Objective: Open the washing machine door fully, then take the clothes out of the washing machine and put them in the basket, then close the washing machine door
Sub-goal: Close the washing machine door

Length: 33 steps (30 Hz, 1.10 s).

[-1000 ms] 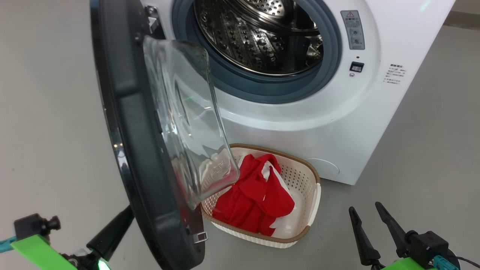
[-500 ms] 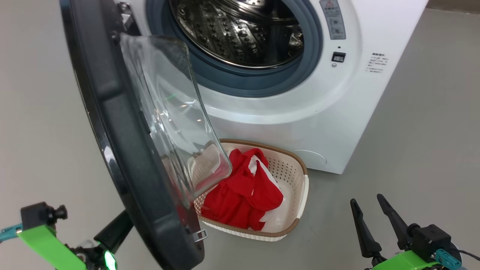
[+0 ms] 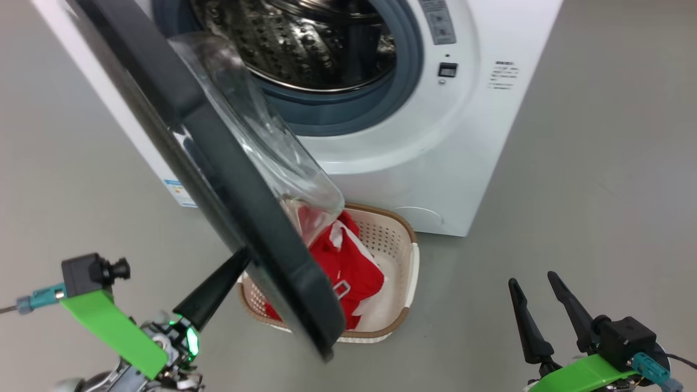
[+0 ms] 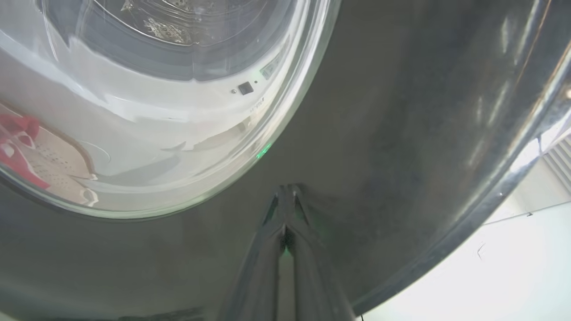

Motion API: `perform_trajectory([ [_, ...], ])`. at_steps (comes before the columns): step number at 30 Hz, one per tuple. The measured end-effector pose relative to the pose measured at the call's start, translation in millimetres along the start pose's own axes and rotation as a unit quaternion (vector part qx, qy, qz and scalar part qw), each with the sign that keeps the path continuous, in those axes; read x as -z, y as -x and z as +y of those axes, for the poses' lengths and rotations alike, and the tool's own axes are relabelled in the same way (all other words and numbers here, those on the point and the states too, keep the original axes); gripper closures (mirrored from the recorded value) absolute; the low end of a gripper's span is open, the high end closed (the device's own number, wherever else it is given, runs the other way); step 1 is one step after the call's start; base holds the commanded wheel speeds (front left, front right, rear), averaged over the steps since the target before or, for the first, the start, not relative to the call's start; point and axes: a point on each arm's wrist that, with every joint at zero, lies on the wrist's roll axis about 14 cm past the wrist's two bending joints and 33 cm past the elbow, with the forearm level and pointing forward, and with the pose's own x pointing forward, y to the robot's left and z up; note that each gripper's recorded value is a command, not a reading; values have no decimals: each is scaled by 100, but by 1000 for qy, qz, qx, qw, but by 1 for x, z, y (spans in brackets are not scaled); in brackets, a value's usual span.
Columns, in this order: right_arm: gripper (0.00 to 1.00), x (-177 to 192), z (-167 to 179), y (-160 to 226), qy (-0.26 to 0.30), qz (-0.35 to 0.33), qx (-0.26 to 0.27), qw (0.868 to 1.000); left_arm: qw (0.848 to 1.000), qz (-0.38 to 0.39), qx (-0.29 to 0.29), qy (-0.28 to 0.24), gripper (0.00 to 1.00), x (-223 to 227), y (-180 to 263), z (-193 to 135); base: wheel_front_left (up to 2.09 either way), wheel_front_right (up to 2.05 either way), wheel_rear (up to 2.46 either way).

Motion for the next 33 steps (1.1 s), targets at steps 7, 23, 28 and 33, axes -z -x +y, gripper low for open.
perform_trajectory([
  [7, 0, -4, -18, 6, -2, -7, 29, 1000, 999, 21, 20, -24, 100, 10, -43, -11, 0, 0, 0],
  [23, 0, -15, -58, 12, -8, -27, 90, 996, 996, -1, 34, -82, 100, 11, -131, -13, 0, 0, 0],
  [28, 0, -17, -69, 15, -9, -30, 107, 994, 995, -15, 29, -97, 100, 6, -156, -6, 0, 0, 0],
  [33, 0, -16, -80, 24, -11, -28, 128, 991, 993, -37, 27, -107, 100, -2, -179, -3, 0, 0, 0],
])
